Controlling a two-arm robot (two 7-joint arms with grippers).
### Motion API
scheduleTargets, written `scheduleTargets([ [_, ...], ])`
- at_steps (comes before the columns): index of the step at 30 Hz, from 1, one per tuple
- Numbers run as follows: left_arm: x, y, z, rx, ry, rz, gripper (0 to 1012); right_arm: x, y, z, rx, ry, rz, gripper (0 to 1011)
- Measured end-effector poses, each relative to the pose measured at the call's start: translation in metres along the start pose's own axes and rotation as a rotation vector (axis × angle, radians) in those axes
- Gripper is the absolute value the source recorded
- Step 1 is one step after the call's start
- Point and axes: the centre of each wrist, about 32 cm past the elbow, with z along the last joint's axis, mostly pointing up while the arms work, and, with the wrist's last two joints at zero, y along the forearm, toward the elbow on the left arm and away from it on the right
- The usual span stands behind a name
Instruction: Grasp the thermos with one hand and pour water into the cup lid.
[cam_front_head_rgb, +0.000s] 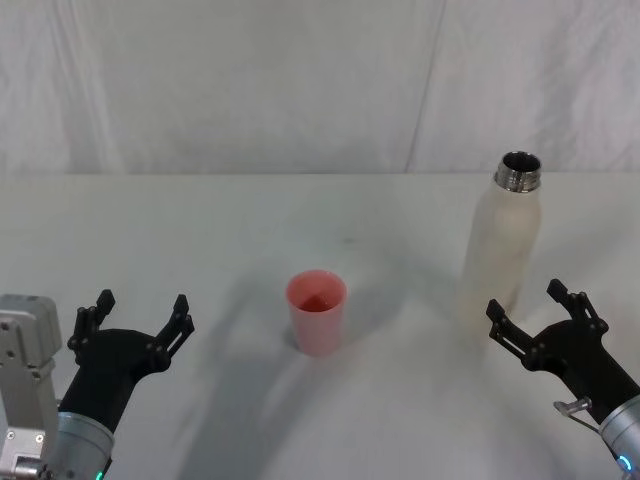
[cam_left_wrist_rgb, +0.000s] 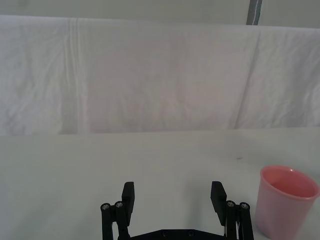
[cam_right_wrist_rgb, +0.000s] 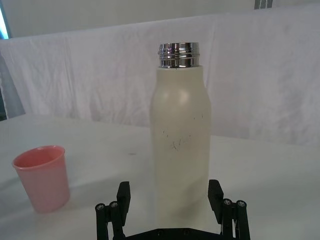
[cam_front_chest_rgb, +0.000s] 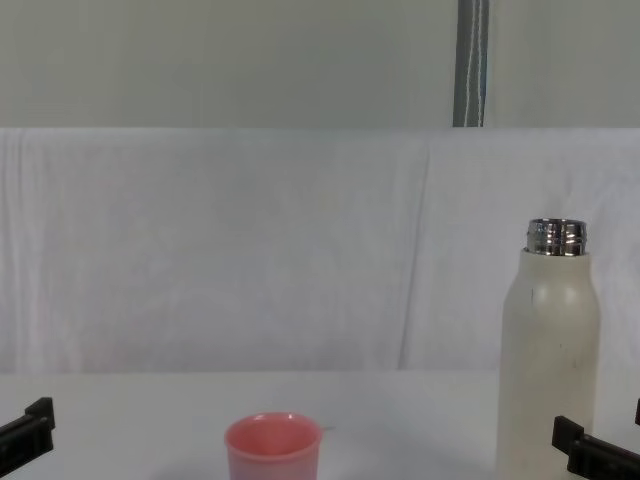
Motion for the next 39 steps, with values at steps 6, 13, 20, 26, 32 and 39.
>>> scheduleTargets([
  [6,0.0000,0.0000,0.0000,0.000,0.000,0.000,1001,0.0000,0.0000,0.0000,0.000,0.000,0.000,1003],
  [13,0.0000,0.0000,0.0000,0.000,0.000,0.000,1001,0.0000,0.0000,0.0000,0.000,0.000,0.000,1003],
  [20,0.0000,0.0000,0.0000,0.000,0.000,0.000,1001,0.0000,0.0000,0.0000,0.000,0.000,0.000,1003],
  [26,0.0000,0.0000,0.0000,0.000,0.000,0.000,1001,0.0000,0.0000,0.0000,0.000,0.000,0.000,1003],
  [32,0.0000,0.0000,0.0000,0.000,0.000,0.000,1001,0.0000,0.0000,0.0000,0.000,0.000,0.000,1003],
  [39,0.0000,0.0000,0.0000,0.000,0.000,0.000,1001,0.0000,0.0000,0.0000,0.000,0.000,0.000,1003],
])
